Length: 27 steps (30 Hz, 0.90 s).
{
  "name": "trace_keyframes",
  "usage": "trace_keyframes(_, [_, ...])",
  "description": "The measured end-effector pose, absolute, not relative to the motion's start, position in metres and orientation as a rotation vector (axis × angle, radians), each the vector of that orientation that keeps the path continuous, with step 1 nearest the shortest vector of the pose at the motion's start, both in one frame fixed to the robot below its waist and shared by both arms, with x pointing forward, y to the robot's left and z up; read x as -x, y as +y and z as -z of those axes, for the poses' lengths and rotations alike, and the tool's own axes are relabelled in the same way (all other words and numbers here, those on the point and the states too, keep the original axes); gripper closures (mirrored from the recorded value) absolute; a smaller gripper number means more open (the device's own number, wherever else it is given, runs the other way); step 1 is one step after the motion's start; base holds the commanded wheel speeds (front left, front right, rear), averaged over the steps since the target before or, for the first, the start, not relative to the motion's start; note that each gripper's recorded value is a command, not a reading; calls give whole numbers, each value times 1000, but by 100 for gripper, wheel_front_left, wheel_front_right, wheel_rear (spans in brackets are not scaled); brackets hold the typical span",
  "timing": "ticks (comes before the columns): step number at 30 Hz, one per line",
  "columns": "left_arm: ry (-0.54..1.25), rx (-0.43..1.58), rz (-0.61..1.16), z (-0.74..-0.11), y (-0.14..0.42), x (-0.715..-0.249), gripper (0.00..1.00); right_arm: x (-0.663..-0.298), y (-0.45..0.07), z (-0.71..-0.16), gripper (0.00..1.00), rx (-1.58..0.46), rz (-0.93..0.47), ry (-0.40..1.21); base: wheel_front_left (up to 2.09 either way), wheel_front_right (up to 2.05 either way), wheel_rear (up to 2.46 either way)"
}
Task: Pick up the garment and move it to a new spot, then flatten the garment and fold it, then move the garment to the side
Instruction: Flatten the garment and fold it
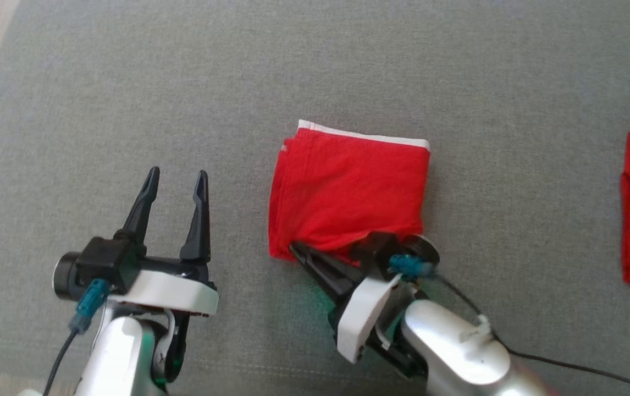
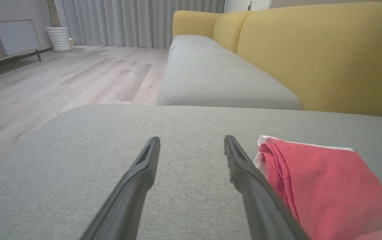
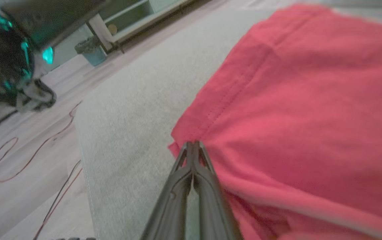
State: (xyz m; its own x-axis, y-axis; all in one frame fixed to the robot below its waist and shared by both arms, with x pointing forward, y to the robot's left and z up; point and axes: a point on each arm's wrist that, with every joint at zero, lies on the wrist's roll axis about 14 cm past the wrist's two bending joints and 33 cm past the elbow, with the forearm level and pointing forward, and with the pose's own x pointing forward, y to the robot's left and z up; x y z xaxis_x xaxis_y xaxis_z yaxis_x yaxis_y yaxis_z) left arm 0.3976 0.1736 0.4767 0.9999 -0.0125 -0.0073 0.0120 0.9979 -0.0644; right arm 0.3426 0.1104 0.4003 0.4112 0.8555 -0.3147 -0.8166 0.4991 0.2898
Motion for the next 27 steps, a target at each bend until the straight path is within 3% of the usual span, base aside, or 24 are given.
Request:
trace_keyframes(6, [-19,68,15,-486,173,-398,0,-385,97,-470,100,-262,-938,208,0,0,0])
trace_keyframes(11, [-31,69,39,-490,165,-395,0,-420,33,-502,99,-293,-706,71,0,0,0])
trace_keyframes(13, [-31,63,51,-490,162,-393,0,-429,-4,-503,0,-274,-587,44,0,0,0])
trace_keyframes(19, [-49,38,84,-496,156,-391,0,-428,-91,-506,0,-159,-332,17,0,0,0])
trace_keyframes(27, [-57,11,108,-500,153,-383,0,-400,-138,-505,0,-111,-195,51,0,0,0])
